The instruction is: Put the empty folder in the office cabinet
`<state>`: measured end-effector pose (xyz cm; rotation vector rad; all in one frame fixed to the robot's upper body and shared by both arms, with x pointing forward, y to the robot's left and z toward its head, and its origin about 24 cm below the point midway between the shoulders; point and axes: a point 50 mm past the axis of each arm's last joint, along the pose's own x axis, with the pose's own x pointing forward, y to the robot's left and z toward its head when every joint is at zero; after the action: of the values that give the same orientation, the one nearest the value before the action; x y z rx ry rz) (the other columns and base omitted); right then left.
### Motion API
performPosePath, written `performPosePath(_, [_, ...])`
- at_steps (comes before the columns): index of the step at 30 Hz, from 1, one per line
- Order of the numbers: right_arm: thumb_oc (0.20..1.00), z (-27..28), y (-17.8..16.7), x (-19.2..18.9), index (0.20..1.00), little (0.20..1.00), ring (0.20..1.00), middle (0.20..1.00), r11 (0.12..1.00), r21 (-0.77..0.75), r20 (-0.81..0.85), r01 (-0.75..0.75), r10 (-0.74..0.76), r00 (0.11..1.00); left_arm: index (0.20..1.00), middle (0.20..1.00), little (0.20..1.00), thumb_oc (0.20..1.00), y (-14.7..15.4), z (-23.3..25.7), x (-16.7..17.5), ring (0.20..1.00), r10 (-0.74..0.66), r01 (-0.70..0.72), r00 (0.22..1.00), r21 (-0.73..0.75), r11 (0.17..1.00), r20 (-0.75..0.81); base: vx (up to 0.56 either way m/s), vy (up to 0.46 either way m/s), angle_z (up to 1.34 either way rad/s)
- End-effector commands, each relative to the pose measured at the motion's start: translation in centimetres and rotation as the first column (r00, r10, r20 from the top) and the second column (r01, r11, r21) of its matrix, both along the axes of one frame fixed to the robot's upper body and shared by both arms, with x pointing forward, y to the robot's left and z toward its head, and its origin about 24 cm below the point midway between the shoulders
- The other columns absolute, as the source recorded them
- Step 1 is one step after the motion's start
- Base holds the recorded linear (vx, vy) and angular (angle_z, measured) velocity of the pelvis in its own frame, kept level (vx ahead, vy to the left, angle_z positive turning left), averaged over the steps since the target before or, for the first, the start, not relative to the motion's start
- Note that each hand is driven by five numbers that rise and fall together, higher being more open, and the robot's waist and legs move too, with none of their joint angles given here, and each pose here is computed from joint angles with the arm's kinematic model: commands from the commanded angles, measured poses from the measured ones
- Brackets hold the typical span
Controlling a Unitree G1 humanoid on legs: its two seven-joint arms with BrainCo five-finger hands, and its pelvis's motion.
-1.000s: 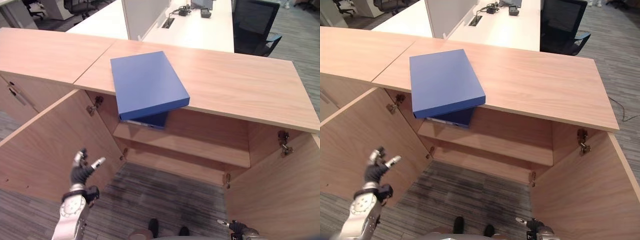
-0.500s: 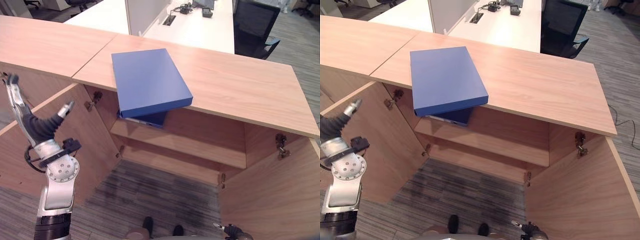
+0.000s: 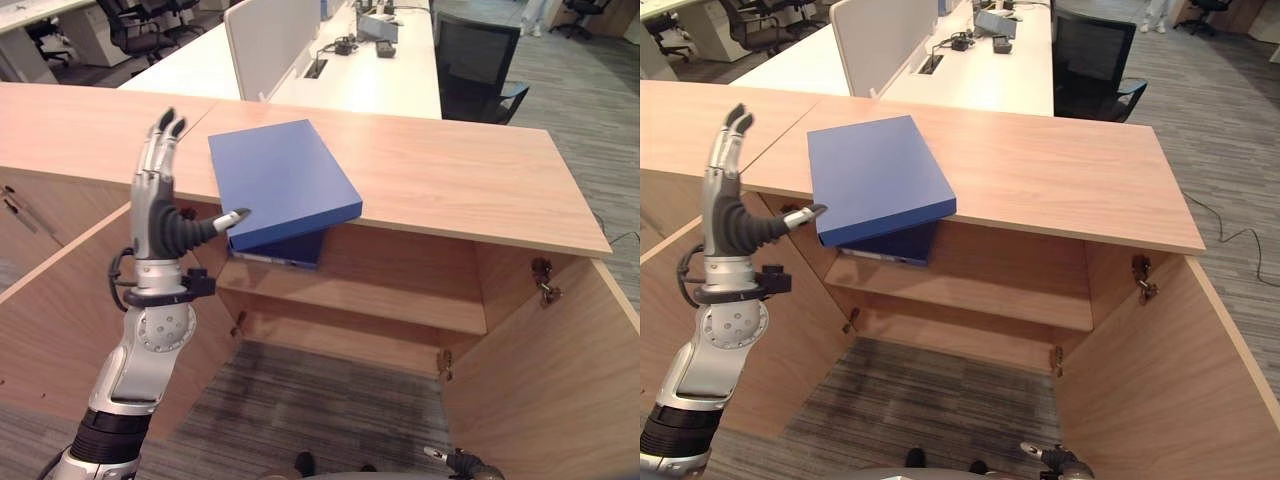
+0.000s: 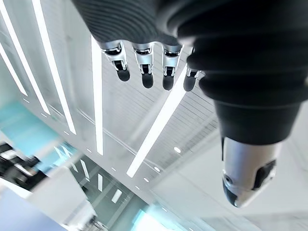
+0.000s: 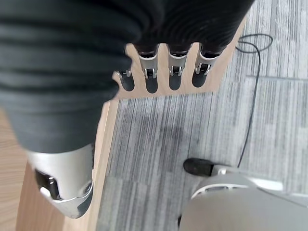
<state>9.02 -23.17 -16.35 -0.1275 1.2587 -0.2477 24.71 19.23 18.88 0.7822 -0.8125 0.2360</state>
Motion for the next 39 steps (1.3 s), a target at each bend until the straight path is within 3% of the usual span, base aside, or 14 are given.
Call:
performPosePath(1, [1.000,0.1,0.2,1.0,1.000,1.000,1.000,1.000,0.999,-0.004,-0.015,-0.045,0.045,0.999,1.000,1.000,1.000,1.000,-1.2,2.2,0.2,1.000,-0.088,0.081,0.994,0.101,0.992,0.069,0.00,0.000,0.00])
performPosePath(9, [1.000,0.1,0.3,1.3,1.000,1.000,1.000,1.000,0.998,-0.009,-0.016,-0.069,0.069,0.997,1.000,1.000,1.000,1.000,-3.2,0.8,1.8,1.000,-0.128,0.129,0.992,0.175,0.976,-0.014,-0.01,-0.002,-0.02])
performPosePath(23, [1.000,0.1,0.5,1.1,1.000,1.000,1.000,1.000,0.997,-0.026,-0.043,-0.075,0.074,0.996,1.000,1.000,1.000,1.000,-3.6,-4.3,5.8,1.000,0.069,0.005,0.976,0.338,0.941,-0.207,0.00,-0.001,-0.06])
performPosePath(27, [1.000,0.1,0.4,1.2,1.000,1.000,1.000,1.000,0.997,-0.029,-0.044,-0.077,0.076,0.996,1.000,1.000,1.000,1.000,-3.7,-4.7,6.8,1.000,0.122,-0.034,0.972,0.392,0.920,-0.203,0.00,0.000,0.00])
performPosePath(32, [1.000,0.2,0.2,1.3,1.000,1.000,1.000,1.000,0.994,-0.046,-0.051,-0.101,0.099,0.994,1.000,1.000,1.000,1.000,-3.3,-4.0,9.1,1.000,0.274,-0.180,0.955,0.515,0.838,-0.113,-0.01,-0.002,-0.02])
performPosePath(39, [1.000,0.3,0.2,1.8,1.000,1.000,1.000,1.000,0.989,-0.058,-0.049,-0.136,0.133,0.990,1.000,1.000,1.000,1.000,-2.8,-2.5,11.1,1.000,0.383,-0.302,0.923,0.570,0.764,-0.025,-0.01,-0.001,-0.03])
